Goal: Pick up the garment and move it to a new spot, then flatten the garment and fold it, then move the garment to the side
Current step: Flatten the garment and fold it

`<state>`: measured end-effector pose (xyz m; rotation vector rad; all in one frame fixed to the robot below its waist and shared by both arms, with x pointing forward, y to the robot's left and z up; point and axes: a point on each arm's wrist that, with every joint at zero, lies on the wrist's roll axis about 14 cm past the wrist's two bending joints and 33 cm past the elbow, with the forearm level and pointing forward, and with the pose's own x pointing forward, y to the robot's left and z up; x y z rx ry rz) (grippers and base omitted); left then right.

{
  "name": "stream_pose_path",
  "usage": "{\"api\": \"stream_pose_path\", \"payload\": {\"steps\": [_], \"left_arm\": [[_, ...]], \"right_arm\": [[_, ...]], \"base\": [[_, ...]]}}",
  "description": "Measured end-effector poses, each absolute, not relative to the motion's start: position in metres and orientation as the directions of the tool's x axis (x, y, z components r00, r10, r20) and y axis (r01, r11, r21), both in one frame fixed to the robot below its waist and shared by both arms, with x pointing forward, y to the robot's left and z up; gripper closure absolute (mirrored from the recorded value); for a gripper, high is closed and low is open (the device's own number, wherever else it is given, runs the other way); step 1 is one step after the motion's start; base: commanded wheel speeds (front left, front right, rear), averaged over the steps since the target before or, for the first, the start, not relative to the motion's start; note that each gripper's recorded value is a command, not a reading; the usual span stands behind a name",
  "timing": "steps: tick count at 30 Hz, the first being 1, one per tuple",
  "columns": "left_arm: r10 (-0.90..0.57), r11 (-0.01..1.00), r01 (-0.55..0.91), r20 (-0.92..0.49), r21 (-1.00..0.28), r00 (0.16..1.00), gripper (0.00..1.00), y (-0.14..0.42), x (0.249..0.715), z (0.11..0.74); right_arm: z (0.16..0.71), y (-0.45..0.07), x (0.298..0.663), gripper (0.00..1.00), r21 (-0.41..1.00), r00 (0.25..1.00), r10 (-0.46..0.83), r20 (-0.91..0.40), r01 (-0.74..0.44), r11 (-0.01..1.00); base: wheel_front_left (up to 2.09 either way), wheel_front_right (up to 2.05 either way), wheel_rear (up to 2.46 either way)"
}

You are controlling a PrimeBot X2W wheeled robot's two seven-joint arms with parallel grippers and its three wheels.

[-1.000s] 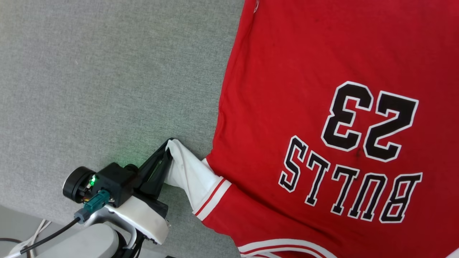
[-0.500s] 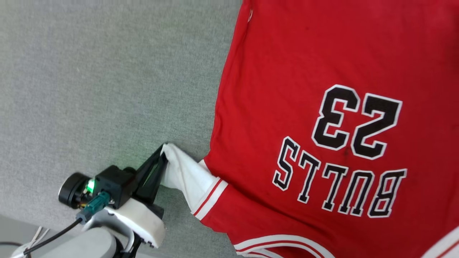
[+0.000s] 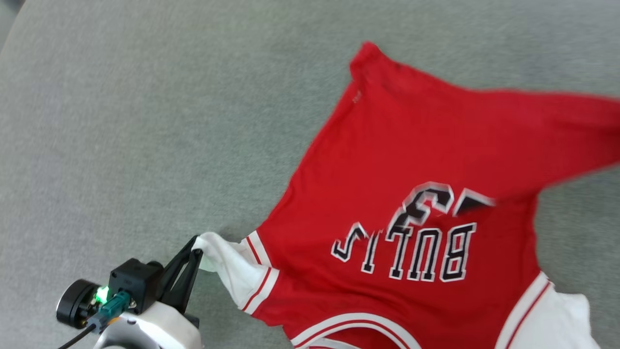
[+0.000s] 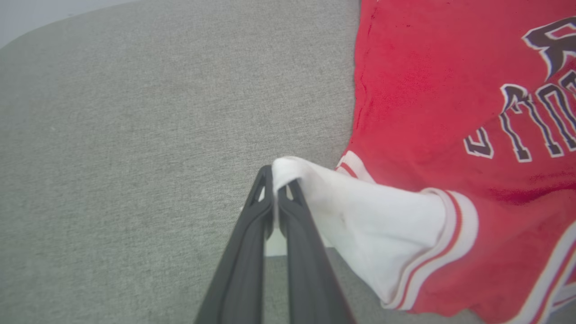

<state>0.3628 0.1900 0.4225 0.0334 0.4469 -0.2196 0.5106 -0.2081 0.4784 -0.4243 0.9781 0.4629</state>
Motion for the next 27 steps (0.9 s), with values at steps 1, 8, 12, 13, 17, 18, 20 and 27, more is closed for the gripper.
{"api": "stream_pose_path", "payload": {"steps": [1,8,12,13,17,18,20,27], "left_arm": [[-0.215,0.973,0.231,-0.428,-0.016,0.878,1.0,0.186,0.359,0.427],[-0.24,0.966,0.258,-0.418,-0.015,0.876,1.0,0.177,0.352,0.433],[-0.259,0.961,0.277,-0.41,-0.018,0.875,1.0,0.171,0.352,0.436],[-0.265,0.959,0.282,-0.408,-0.018,0.874,1.0,0.169,0.352,0.437],[-0.274,0.956,0.292,-0.412,-0.02,0.869,1.0,0.167,0.353,0.435],[-0.276,0.956,0.294,-0.414,-0.02,0.868,1.0,0.167,0.354,0.434],[-0.28,0.954,0.3,-0.42,-0.02,0.863,1.0,0.166,0.354,0.433],[-0.283,0.952,0.305,-0.416,-0.015,0.864,1.0,0.165,0.356,0.434]], "right_arm": [[0.473,-0.232,0.474,1.0,-0.131,0.447,0.15,-0.882,-0.539,0.832],[0.433,-0.287,0.373,1.0,-0.045,0.316,0.101,-0.943,-0.423,0.905],[0.404,-0.305,0.316,1.0,0.011,0.26,0.099,-0.961,-0.319,0.948],[0.395,-0.307,0.299,1.0,0.03,0.228,0.101,-0.968,-0.295,0.955],[0.362,-0.297,0.244,1.0,0.12,0.144,0.15,-0.978,-0.194,0.974],[0.358,-0.295,0.239,1.0,0.127,0.143,0.154,-0.978,-0.179,0.976],[0.355,-0.292,0.24,1.0,0.138,0.171,0.164,-0.972,-0.153,0.979],[0.381,-0.298,0.288,0.0,0.084,0.359,0.142,-0.923,-0.172,0.981]], "base": [[0.0,0.0,0.0],[0.0,0.0,0.0],[0.0,0.0,0.0],[0.0,0.0,0.0],[0.0,0.0,0.0],[0.0,0.0,0.0],[0.0,0.0,0.0],[0.0,0.0,0.0]]}}
